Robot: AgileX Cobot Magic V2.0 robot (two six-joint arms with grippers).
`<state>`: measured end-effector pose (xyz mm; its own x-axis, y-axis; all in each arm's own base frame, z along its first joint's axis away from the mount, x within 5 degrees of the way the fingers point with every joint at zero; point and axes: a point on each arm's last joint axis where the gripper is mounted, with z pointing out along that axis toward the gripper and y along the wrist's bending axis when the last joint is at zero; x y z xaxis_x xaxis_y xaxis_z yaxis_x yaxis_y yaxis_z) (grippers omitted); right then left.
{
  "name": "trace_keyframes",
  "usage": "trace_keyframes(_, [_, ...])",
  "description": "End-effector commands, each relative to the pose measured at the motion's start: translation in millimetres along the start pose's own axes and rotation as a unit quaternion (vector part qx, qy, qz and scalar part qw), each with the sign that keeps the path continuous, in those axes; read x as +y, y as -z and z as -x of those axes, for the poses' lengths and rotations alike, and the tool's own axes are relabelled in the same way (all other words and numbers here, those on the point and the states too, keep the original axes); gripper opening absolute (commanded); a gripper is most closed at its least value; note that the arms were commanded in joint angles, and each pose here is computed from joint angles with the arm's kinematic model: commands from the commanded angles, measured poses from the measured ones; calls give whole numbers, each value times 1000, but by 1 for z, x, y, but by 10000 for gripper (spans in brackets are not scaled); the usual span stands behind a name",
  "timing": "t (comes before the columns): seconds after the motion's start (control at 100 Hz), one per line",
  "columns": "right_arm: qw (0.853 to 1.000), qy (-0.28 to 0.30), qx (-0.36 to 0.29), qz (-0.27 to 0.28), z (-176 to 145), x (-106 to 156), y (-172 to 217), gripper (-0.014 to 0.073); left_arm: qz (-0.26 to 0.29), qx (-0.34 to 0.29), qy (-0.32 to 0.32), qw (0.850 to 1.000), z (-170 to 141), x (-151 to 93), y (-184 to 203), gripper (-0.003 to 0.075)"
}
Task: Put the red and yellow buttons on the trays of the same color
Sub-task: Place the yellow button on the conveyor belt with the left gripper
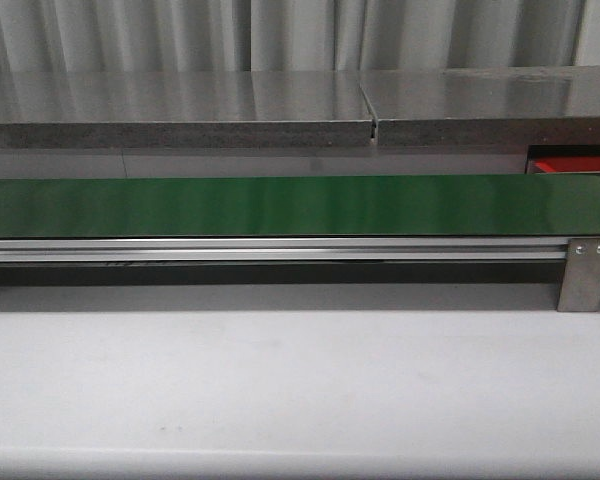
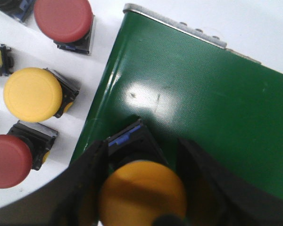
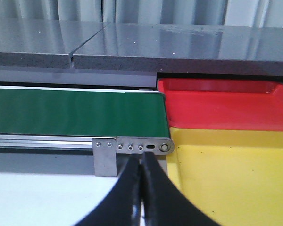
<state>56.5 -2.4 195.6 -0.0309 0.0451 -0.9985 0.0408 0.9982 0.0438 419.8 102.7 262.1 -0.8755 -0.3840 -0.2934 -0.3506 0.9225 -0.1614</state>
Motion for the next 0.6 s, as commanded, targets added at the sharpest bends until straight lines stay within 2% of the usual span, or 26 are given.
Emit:
trace_keyframes(0.0, [998, 4, -56, 5, 15, 1, 3, -116, -12, -55, -13, 998, 6, -8, 34, 400])
trace_keyframes(0.08, [998, 4, -56, 5, 15, 1, 3, -116, -12, -55, -13, 998, 6, -8, 34, 547])
trace_keyframes(0.13, [998, 4, -56, 5, 15, 1, 3, -116, -12, -55, -13, 998, 6, -8, 34, 589])
trace_keyframes(0.39, [998, 4, -56, 5, 15, 1, 3, -116, -38, -77, -6, 996, 6, -15, 52, 585])
trace_keyframes(0.59, [998, 4, -56, 5, 15, 1, 3, -116, -61, -143, -5, 988, 6, -21, 89, 585])
